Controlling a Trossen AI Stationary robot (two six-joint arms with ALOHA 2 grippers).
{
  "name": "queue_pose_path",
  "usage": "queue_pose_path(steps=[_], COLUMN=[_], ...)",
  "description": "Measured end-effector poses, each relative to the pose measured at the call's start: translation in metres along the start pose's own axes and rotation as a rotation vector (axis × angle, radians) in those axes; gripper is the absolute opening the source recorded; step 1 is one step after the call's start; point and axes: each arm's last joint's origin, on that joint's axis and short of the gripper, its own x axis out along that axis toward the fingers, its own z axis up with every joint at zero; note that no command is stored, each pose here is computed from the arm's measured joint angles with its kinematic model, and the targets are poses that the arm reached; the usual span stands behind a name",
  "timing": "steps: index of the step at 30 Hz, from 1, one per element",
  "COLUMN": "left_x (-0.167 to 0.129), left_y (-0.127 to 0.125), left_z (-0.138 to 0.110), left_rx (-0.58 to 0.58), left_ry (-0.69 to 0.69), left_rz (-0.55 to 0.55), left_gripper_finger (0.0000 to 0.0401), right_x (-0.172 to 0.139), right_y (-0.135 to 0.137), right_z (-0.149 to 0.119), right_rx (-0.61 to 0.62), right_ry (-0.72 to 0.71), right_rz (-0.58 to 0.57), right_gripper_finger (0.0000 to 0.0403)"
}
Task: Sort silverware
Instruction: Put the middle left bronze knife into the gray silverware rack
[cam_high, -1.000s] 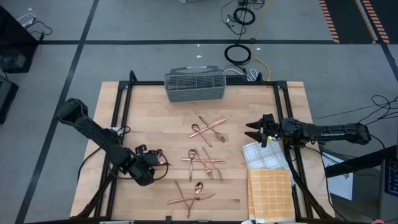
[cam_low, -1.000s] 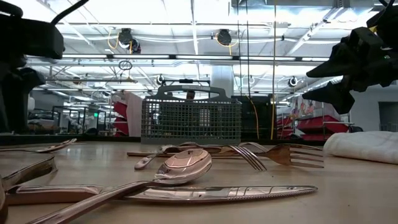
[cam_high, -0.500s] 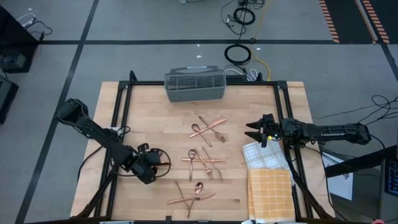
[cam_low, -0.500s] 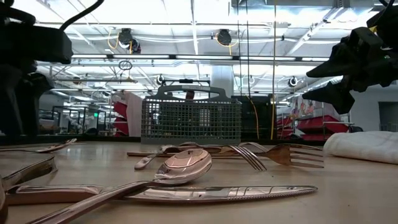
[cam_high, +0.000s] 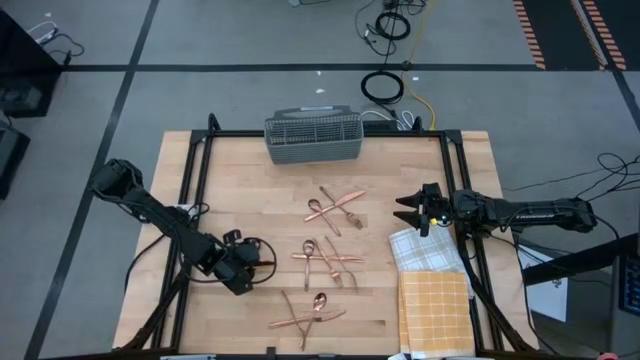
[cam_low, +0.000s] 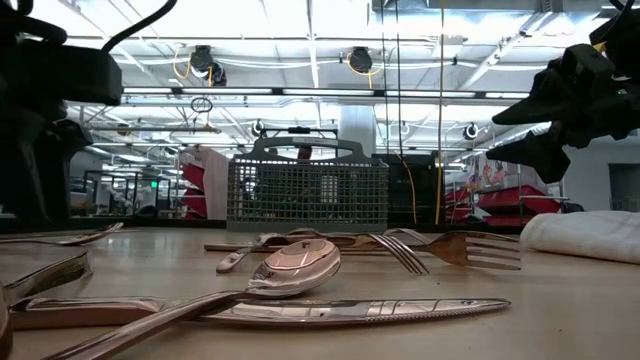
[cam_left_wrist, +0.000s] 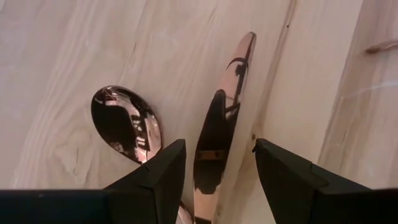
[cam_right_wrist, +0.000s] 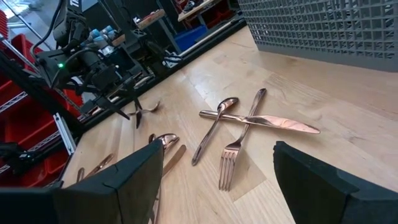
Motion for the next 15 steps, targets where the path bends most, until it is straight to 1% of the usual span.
queue_pose_path(steps=[11,15], left_x=[0.01,0.016], left_y=[0.006,0.006], left_z=[-0.009,-0.013], left_rx=[-0.012,-0.02], left_ry=[-0.003,0.01], left_rz=[-0.016,-0.072], left_gripper_finger=[0.0198,0.0191], right_x=[0.0,0.0], right_y=[0.0,0.0], right_z=[0.0,0.0], right_rx=[-0.002,-0.002], right_ry=[0.0,0.0], right_rz=[0.0,0.0], right_gripper_finger=[0.0288,0.0288])
